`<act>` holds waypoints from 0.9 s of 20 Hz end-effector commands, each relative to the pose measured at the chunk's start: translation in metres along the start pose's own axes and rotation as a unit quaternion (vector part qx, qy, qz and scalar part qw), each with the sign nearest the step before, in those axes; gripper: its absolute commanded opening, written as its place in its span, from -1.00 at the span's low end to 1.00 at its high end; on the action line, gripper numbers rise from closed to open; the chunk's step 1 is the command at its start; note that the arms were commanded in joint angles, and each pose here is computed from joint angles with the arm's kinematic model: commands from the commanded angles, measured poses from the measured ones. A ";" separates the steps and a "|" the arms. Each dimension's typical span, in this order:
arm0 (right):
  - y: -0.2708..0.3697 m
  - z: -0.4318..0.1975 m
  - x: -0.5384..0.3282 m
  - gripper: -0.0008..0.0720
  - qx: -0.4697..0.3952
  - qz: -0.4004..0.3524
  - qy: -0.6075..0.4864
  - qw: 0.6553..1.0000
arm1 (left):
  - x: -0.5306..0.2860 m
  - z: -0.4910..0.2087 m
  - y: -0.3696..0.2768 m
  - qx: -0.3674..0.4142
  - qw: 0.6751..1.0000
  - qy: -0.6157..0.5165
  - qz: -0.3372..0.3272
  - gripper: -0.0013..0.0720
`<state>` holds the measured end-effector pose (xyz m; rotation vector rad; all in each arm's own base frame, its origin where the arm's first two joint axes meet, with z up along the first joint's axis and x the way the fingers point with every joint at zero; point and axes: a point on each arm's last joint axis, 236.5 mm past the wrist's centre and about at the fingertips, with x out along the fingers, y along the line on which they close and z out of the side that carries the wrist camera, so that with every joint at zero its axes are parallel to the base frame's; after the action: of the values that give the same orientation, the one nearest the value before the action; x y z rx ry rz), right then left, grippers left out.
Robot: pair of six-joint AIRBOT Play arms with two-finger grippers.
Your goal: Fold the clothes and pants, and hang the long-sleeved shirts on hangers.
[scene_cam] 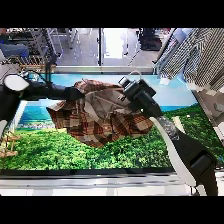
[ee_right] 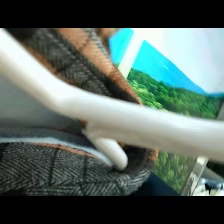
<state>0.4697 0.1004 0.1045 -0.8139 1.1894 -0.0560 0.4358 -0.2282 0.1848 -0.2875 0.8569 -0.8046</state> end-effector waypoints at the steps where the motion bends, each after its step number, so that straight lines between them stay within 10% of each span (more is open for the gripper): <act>1: -0.027 -0.014 -0.034 -0.80 0.017 0.009 0.003 1.000 | 0.029 0.000 -0.018 0.025 0.999 -0.008 0.042 -0.89; 11: -0.007 -0.005 -0.218 -0.80 0.040 0.209 -0.288 0.934 | 0.046 0.031 -0.062 0.039 0.995 -0.090 0.019 -0.89; 18: -0.024 0.052 -0.204 -0.80 0.153 0.182 -0.365 0.900 | 0.051 0.000 -0.122 0.072 0.995 -0.041 -0.060 -0.89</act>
<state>0.4180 0.1989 0.2829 -0.3614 0.6552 0.3932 0.4132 -0.3329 0.2140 -0.2526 0.6985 -0.8836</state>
